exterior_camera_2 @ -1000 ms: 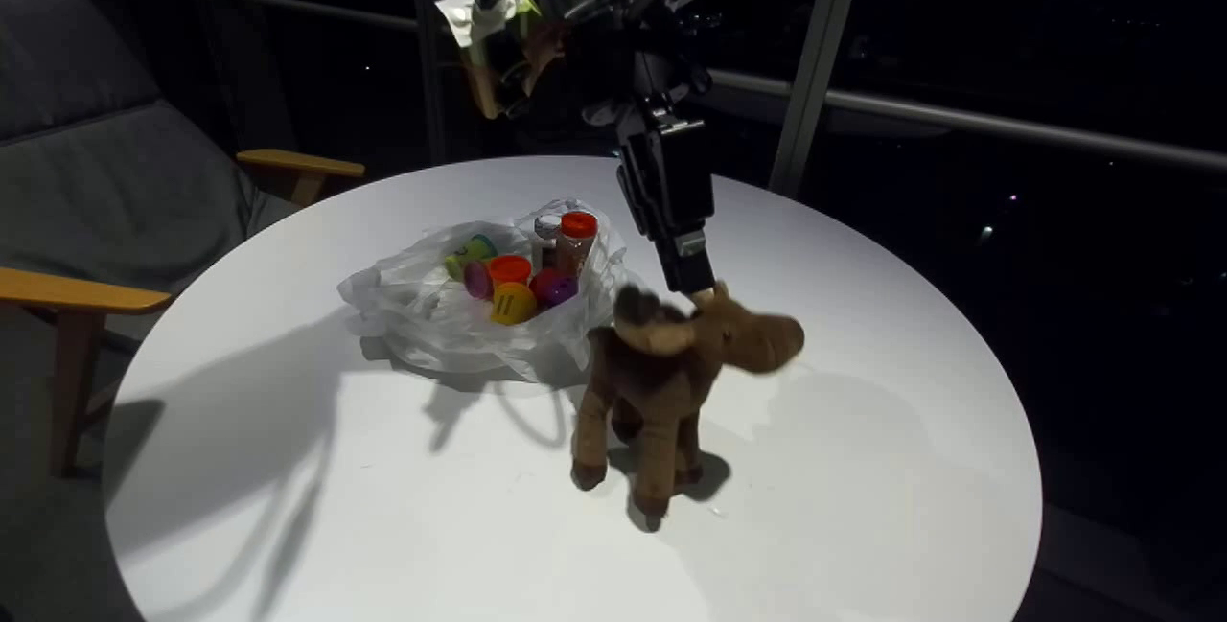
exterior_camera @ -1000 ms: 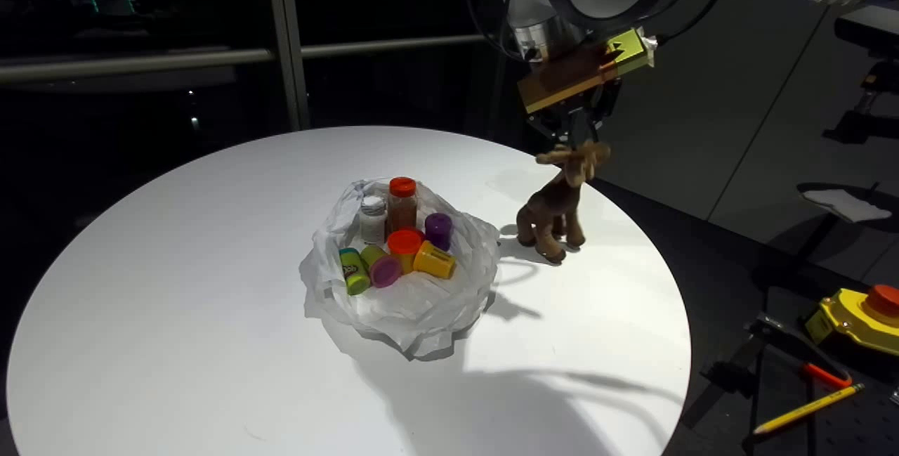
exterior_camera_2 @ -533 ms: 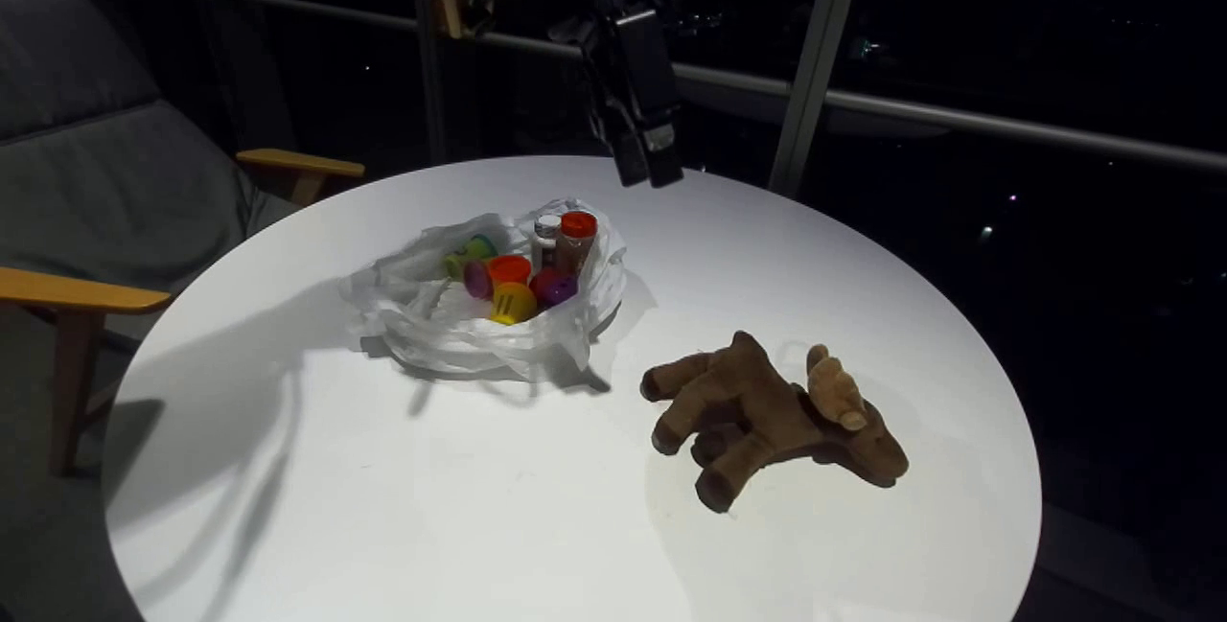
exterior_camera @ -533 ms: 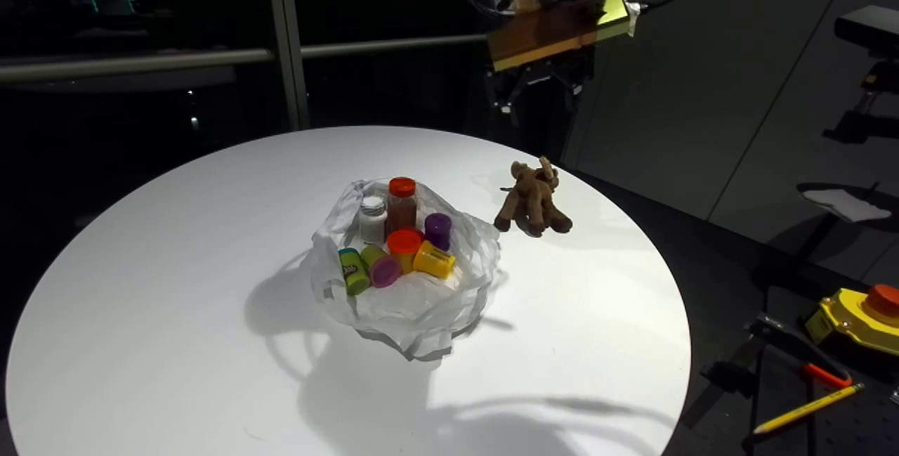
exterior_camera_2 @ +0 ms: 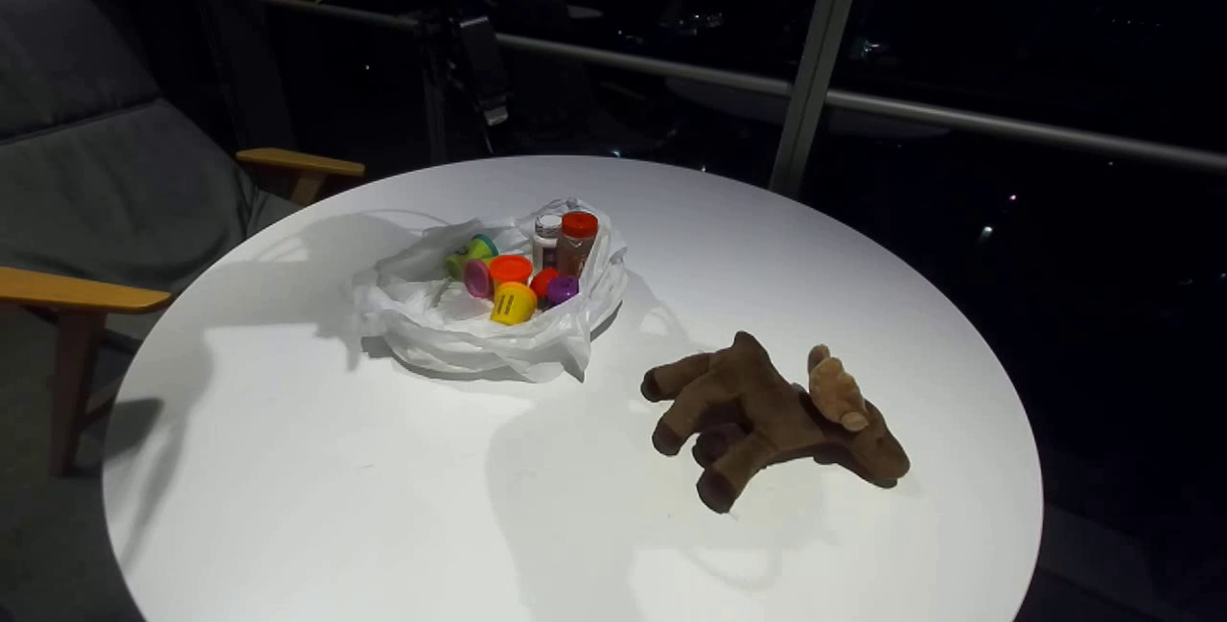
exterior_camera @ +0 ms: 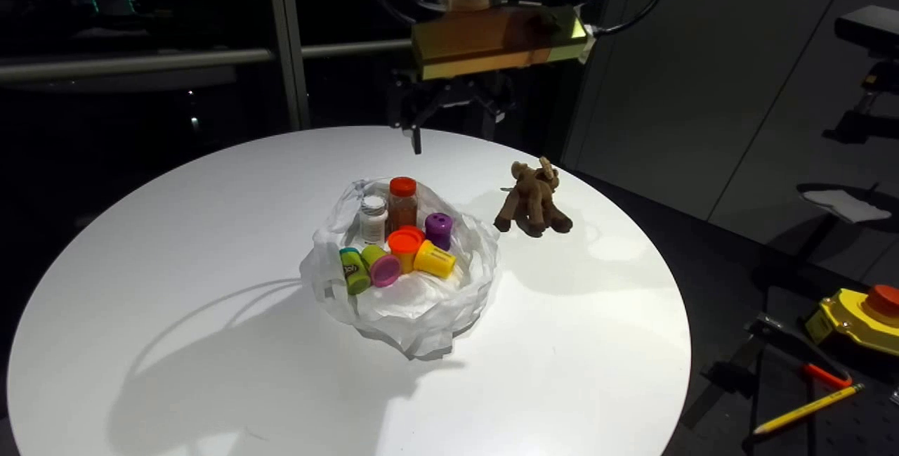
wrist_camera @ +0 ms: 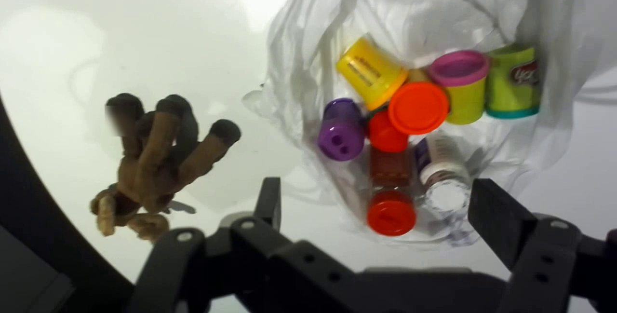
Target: Remove the objects from the plastic and put them on the table.
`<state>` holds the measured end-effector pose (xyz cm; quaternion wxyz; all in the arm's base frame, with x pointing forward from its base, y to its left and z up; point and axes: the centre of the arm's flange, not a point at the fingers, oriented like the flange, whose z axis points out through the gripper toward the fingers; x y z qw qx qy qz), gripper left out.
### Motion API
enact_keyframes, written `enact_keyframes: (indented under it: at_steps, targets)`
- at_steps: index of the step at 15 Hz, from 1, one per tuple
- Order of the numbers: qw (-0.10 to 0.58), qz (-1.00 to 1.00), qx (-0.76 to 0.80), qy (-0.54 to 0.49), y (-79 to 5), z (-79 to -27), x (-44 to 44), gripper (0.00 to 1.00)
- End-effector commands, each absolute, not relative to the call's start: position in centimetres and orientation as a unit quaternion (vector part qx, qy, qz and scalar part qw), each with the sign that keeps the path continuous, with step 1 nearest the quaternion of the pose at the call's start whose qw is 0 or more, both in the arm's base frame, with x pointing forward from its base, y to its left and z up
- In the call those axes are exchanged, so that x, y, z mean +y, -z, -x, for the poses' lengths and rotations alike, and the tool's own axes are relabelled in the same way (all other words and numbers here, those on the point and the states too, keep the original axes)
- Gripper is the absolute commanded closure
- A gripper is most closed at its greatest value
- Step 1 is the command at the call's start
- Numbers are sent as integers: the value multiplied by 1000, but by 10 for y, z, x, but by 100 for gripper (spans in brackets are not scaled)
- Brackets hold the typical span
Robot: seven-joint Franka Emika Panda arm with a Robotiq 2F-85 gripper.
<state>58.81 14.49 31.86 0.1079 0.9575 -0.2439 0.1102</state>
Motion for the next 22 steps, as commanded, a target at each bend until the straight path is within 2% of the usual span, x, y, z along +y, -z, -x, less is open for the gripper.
enact_keyframes:
  at_steps: [1,5,22]
  targets:
    - [32,-977,-189,-90,-295,-602,164,0]
    - [-23,-979,-187,-75,-273,-621,163,0]
    - [-4,-966,-254,-55,-233,-708,96,0]
